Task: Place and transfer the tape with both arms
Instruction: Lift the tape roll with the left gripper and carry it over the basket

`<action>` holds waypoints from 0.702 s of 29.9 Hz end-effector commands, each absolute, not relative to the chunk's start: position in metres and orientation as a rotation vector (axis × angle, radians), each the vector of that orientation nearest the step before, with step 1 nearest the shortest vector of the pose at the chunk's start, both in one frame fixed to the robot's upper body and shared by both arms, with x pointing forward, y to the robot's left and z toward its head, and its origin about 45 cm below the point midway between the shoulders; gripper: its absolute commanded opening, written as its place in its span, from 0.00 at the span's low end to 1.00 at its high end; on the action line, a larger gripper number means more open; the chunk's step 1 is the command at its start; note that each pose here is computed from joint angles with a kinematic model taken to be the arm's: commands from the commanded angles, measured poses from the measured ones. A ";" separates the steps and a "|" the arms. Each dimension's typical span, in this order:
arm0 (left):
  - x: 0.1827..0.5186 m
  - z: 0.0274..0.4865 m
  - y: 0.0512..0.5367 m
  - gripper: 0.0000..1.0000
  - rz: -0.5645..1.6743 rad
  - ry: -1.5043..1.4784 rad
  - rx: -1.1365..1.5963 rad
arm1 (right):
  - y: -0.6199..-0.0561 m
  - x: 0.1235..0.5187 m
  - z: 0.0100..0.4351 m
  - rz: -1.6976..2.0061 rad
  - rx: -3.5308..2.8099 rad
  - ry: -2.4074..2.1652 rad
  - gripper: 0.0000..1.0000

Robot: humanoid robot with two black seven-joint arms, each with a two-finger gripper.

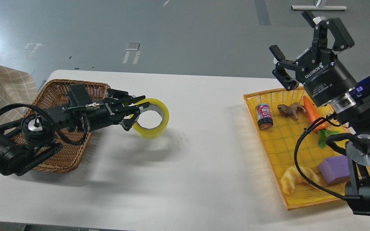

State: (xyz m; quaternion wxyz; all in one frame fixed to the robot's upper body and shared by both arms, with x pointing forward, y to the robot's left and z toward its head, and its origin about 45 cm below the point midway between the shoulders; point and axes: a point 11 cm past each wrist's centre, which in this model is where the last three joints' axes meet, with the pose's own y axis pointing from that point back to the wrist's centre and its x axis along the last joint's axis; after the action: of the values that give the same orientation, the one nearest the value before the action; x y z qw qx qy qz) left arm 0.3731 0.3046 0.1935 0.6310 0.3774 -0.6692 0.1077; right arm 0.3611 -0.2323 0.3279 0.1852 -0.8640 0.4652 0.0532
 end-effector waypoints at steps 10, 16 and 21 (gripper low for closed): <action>0.362 0.244 0.424 0.14 0.411 -1.472 1.100 | -0.232 0.358 0.318 0.179 -2.450 1.319 1.00; 0.355 0.264 0.460 0.14 0.468 -1.464 1.179 | -0.233 0.357 0.311 0.202 -2.452 1.329 1.00; 0.349 0.256 0.483 0.15 0.512 -1.422 1.235 | -0.233 0.357 0.309 0.210 -2.449 1.333 1.00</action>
State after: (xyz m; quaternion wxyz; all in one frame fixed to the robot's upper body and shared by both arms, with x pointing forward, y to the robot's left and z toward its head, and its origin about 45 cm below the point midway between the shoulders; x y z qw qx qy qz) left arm 0.3531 0.4697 0.2611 0.5642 0.5100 -0.6152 0.2077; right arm 0.3571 -0.2335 0.3095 0.1712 -0.8632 0.4694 0.0725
